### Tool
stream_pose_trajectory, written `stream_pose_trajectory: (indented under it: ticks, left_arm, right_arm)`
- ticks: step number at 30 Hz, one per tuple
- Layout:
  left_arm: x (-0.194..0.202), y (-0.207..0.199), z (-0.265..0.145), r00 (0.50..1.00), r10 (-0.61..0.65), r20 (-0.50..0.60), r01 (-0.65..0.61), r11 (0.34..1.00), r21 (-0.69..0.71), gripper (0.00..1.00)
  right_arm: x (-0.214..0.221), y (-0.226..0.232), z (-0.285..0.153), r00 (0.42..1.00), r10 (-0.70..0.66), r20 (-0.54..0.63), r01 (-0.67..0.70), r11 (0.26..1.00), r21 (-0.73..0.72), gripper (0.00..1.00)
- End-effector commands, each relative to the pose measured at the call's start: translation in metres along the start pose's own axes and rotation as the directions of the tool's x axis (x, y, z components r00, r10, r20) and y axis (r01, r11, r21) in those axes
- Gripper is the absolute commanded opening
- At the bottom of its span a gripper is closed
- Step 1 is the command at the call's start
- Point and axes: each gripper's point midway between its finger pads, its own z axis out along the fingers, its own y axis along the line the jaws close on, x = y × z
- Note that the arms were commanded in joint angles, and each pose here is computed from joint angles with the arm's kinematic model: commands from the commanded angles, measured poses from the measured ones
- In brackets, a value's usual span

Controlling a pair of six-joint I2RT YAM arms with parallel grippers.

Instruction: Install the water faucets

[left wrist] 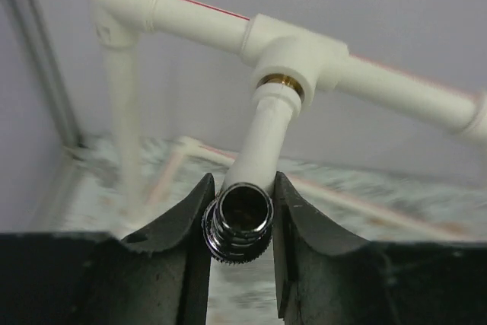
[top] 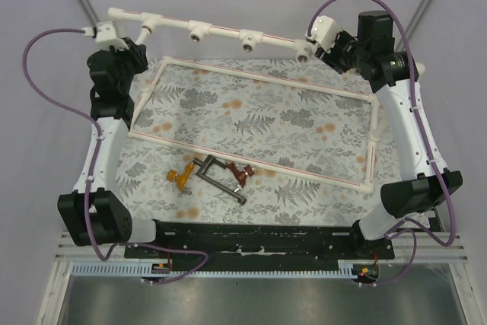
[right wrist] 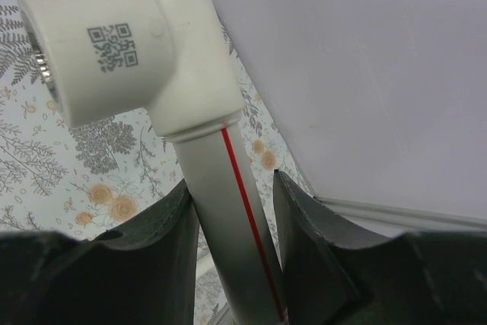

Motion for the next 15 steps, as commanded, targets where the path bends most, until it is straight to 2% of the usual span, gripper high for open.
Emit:
stream_pose_trajectory:
  ticks: [1,2,3,4,5,8,10,12,15]
  left_arm:
    - [0.022,-0.021,-0.017,0.250,0.963,0.101,-0.963,0.236,0.132,0.28]
    - [0.030,-0.021,-0.018,0.090,0.988,0.123,-0.989,0.074,0.129,0.33]
    - [0.035,-0.020,-0.018,-0.031,0.991,0.130,-0.992,-0.046,0.117,0.37]
    - [0.037,-0.018,-0.017,-0.078,0.989,0.125,-0.989,-0.092,0.112,0.39]
    - [0.035,-0.018,-0.018,-0.096,0.988,0.122,-0.988,-0.109,0.109,0.40]
    - [0.023,-0.023,-0.022,-0.095,0.986,0.134,-0.991,-0.106,0.077,0.40]
    - [0.013,-0.027,-0.025,-0.070,0.988,0.141,-0.996,-0.077,0.045,0.44]
    - [0.001,-0.033,-0.030,0.010,0.988,0.154,-1.000,0.009,0.012,0.55]
    - [-0.027,-0.042,-0.044,0.172,0.967,0.190,-0.982,0.184,-0.048,0.74]
  right_arm:
    - [0.015,0.016,0.002,0.993,0.095,-0.065,-0.097,0.995,-0.032,0.00]
    - [0.014,0.016,0.002,0.994,0.094,-0.063,-0.096,0.995,-0.034,0.00]
    - [0.014,0.016,0.002,0.993,0.096,-0.061,-0.098,0.995,-0.033,0.00]
    - [0.014,0.016,0.001,0.993,0.096,-0.061,-0.098,0.995,-0.033,0.00]
    - [0.014,0.016,0.001,0.993,0.096,-0.061,-0.098,0.995,-0.033,0.00]
    - [0.014,0.014,0.000,0.993,0.097,-0.062,-0.099,0.995,-0.028,0.00]
    - [0.013,0.015,0.000,0.994,0.098,-0.058,-0.099,0.995,-0.030,0.00]
    - [0.012,0.015,-0.001,0.994,0.095,-0.056,-0.096,0.995,-0.028,0.00]
    - [0.012,0.015,-0.002,0.994,0.095,-0.056,-0.096,0.995,-0.028,0.00]
